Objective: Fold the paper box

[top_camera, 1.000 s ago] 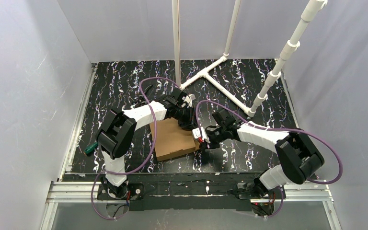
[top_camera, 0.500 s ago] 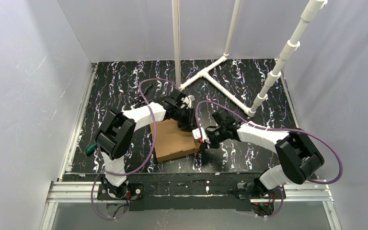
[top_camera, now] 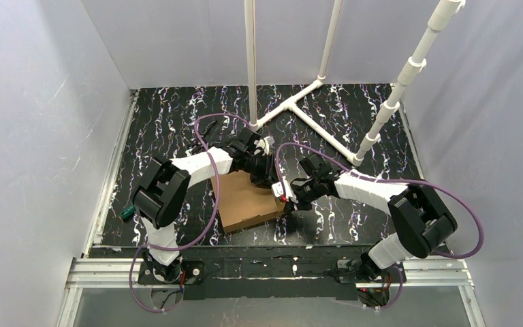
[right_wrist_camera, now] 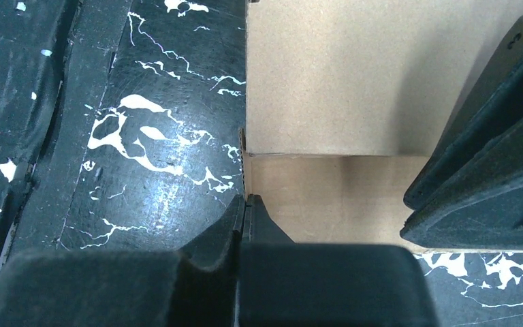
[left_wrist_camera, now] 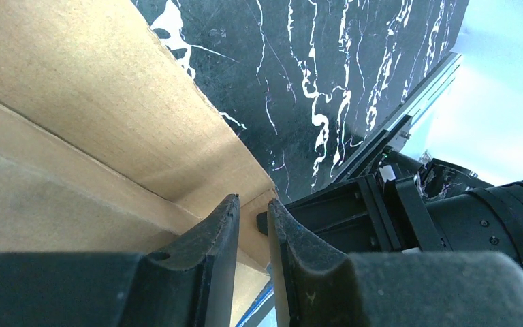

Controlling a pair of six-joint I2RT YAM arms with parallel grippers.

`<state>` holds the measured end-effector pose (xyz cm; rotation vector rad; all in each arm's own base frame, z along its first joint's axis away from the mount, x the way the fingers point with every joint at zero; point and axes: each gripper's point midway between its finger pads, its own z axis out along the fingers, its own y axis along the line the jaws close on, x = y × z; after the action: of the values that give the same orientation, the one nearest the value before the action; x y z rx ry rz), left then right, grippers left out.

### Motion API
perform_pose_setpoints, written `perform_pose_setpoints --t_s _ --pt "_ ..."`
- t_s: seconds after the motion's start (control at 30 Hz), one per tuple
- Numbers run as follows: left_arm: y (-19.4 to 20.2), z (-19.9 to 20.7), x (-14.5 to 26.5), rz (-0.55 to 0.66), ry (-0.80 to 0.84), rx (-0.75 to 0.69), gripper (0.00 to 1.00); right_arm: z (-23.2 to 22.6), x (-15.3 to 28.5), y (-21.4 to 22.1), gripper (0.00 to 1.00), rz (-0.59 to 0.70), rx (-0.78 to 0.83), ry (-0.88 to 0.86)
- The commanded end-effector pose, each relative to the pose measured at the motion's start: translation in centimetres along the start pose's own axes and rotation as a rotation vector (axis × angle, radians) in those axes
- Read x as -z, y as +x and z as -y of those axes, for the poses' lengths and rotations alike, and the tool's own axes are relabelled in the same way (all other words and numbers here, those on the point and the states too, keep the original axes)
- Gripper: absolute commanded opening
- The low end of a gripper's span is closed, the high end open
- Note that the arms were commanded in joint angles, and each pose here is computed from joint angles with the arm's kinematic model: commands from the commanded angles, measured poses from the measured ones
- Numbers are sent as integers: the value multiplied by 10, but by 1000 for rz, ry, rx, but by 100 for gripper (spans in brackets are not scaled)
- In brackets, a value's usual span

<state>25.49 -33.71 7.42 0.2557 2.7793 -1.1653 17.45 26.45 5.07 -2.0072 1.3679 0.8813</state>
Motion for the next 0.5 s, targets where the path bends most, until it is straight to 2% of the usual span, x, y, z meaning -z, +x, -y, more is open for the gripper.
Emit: perform_pose_setpoints --t_s 0.0,0.47 --pt "10 -6 14 -18 -18 5 22 -3 4 17 1 -81 -86 4" --pt "13 -11 15 -22 -14 17 21 -4 5 26 1 -117 -165 8"
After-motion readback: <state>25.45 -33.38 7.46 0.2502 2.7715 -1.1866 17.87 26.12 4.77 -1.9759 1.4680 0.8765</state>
